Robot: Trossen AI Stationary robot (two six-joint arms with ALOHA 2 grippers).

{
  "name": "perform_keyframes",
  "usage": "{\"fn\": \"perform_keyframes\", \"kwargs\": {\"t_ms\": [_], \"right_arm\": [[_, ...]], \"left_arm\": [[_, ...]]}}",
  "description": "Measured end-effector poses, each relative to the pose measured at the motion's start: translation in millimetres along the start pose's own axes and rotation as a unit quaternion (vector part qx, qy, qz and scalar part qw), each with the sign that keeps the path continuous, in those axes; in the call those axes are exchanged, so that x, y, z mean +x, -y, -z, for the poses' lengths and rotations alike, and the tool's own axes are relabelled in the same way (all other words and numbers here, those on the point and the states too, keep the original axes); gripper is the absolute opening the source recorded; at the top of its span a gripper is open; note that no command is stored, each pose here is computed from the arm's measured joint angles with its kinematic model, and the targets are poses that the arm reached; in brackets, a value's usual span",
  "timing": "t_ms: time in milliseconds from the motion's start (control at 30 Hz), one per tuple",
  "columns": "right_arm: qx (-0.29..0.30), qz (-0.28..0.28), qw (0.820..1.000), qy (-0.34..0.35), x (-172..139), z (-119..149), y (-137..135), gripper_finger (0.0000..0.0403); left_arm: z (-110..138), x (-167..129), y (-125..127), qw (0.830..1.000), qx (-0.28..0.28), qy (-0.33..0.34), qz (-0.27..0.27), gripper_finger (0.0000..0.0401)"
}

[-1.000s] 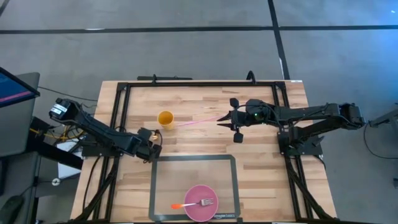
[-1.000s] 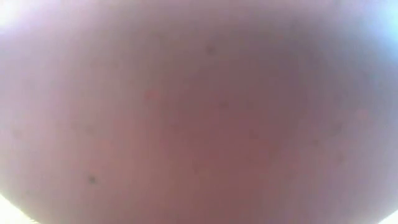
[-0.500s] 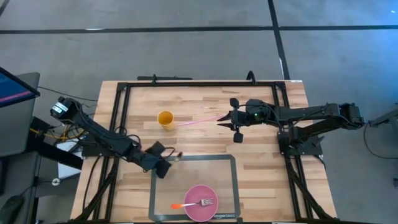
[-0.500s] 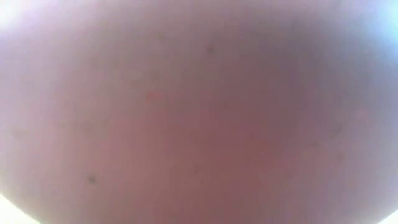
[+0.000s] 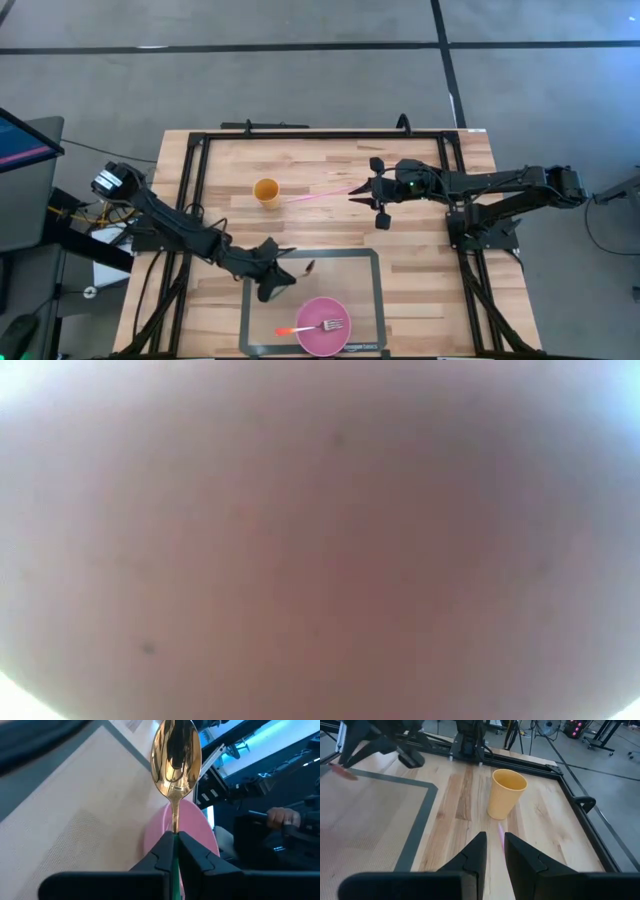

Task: Pick & Place Utensil
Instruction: Put the green spoon into the pink bowl on the transparent mat

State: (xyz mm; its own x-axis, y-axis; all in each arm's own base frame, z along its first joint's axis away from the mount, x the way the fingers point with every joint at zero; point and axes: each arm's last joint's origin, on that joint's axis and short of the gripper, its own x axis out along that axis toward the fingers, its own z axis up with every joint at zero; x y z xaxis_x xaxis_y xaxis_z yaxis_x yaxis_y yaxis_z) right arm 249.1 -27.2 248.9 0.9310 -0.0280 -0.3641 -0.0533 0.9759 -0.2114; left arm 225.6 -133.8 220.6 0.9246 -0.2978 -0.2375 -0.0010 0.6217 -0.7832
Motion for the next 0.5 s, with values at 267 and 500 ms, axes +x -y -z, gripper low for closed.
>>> {"fn": "perform_keyframes", "kwargs": {"t_ms": [267, 500], "right_arm": [[-0.001, 0.003, 1.000, 0.011, 0.0, -2.3, 0.6, 0.0061], [-0.001, 0.004, 1.000, 0.014, -0.1, -2.7, 0.8, 0.0061]], "left_arm": [[-12.4, 29.8, 38.7, 0.996, 0.062, -0.024, 0.062, 0.0014], [-13.0, 56.8, 54.9, 0.994, 0.073, -0.065, 0.056, 0.0014]]}}
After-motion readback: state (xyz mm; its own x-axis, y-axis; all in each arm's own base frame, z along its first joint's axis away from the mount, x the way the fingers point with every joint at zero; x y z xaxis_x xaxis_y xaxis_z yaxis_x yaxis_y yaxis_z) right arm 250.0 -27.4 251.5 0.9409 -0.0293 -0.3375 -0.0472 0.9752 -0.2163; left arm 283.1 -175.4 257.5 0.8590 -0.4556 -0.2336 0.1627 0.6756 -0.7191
